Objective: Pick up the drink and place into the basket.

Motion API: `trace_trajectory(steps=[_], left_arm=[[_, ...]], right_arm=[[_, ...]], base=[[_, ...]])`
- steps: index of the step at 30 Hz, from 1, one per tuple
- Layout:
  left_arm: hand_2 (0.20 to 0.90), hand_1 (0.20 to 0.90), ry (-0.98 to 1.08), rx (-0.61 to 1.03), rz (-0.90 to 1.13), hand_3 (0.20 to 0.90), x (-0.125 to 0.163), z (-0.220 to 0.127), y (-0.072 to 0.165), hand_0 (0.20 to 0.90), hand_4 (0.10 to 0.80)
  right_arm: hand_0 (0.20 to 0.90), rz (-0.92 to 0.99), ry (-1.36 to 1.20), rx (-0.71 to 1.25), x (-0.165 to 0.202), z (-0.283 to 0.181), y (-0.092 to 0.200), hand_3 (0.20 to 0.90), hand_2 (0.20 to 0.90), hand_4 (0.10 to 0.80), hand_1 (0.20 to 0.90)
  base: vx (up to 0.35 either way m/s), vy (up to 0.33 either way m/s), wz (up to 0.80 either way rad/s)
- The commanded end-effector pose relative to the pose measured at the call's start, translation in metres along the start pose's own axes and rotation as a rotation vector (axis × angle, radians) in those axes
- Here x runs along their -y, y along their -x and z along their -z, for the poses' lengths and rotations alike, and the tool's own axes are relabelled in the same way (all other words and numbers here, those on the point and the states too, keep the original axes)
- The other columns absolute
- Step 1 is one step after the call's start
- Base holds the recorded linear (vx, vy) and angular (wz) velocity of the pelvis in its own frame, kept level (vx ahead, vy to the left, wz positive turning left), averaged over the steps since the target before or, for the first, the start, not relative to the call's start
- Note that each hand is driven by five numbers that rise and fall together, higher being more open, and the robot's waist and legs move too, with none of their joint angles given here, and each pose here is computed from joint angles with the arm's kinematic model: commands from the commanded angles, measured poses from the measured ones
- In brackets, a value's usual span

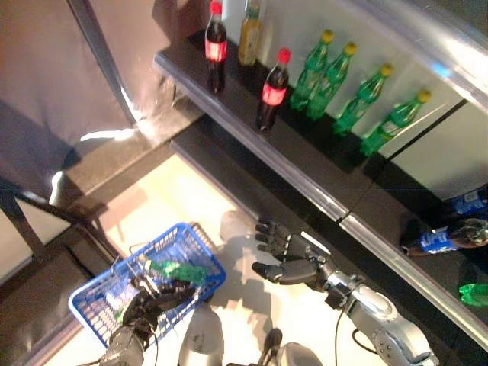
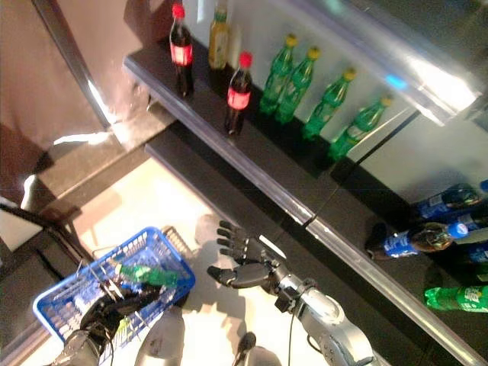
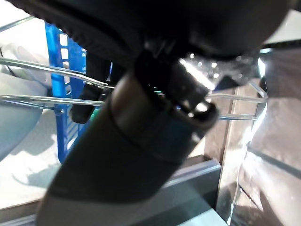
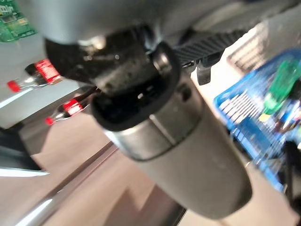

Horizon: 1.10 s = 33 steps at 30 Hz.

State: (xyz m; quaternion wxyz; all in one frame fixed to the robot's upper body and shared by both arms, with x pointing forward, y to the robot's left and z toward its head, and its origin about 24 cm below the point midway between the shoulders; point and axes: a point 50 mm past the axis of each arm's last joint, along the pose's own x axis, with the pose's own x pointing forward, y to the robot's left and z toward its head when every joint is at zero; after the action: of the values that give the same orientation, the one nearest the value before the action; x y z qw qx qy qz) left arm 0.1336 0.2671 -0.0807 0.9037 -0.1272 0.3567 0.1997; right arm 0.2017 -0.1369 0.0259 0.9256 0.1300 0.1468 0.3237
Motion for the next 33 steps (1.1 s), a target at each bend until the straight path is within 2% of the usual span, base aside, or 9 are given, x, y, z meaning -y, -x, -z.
trace_trajectory(steps=[1,7,10,13,17,20,26,33], left_arm=[[0.3,0.3,0.053,0.396,0.208,0.2,0.04,-0.055,0.009,0.3,0.1],[0.3,0.3,0.104,0.245,0.086,0.2,0.023,-0.014,-0.006,0.3,0.1],[0.3,0.3,0.153,0.082,-0.028,0.2,0.008,0.028,-0.015,0.3,0.1],[0.3,0.3,0.155,-0.004,-0.109,0.2,-0.001,0.047,-0.017,0.3,0.1],[0.3,0.3,0.126,0.002,-0.168,0.2,-0.007,0.052,-0.017,0.3,0.1],[0.3,0.3,0.061,-0.064,-0.2,0.2,-0.011,0.065,-0.015,0.3,0.1],[0.3,0.3,0.03,-0.135,-0.208,0.2,-0.008,0.085,-0.012,0.3,0.1],[0.3,0.3,0.044,-0.131,-0.179,0.2,0.002,0.082,-0.017,0.3,0.1]], right_arm=[[0.9,-0.044,-0.061,-0.016,-0.002,0.018,0.006,0.9,0.9,0.8,0.9],[0.9,0.099,-0.232,-0.135,0.01,0.069,0.011,0.9,0.9,0.8,0.9],[0.9,0.272,-0.124,-0.264,0.027,0.103,0.021,0.9,0.9,0.8,0.9],[0.9,0.398,-0.077,-0.392,0.04,0.127,0.033,0.9,0.9,0.8,0.9],[0.9,0.489,0.002,-0.507,0.047,0.149,0.047,0.9,0.9,0.8,0.9],[0.9,0.588,0.034,-0.645,0.049,0.172,0.064,0.9,0.9,0.8,0.9],[0.9,0.732,-0.032,-0.811,0.046,0.207,0.095,0.9,0.9,0.8,0.9],[0.9,0.772,-0.06,-0.812,0.048,0.208,0.098,0.9,0.9,0.8,0.9]], base=[[0.016,-0.025,-0.18],[0.01,-0.023,-0.08],[-0.009,-0.021,-0.1],[-0.026,-0.009,-0.28],[-0.029,-0.005,-0.14],[-0.049,-0.007,-0.03],[-0.004,0.012,0.0],[-0.001,0.006,0.0]])
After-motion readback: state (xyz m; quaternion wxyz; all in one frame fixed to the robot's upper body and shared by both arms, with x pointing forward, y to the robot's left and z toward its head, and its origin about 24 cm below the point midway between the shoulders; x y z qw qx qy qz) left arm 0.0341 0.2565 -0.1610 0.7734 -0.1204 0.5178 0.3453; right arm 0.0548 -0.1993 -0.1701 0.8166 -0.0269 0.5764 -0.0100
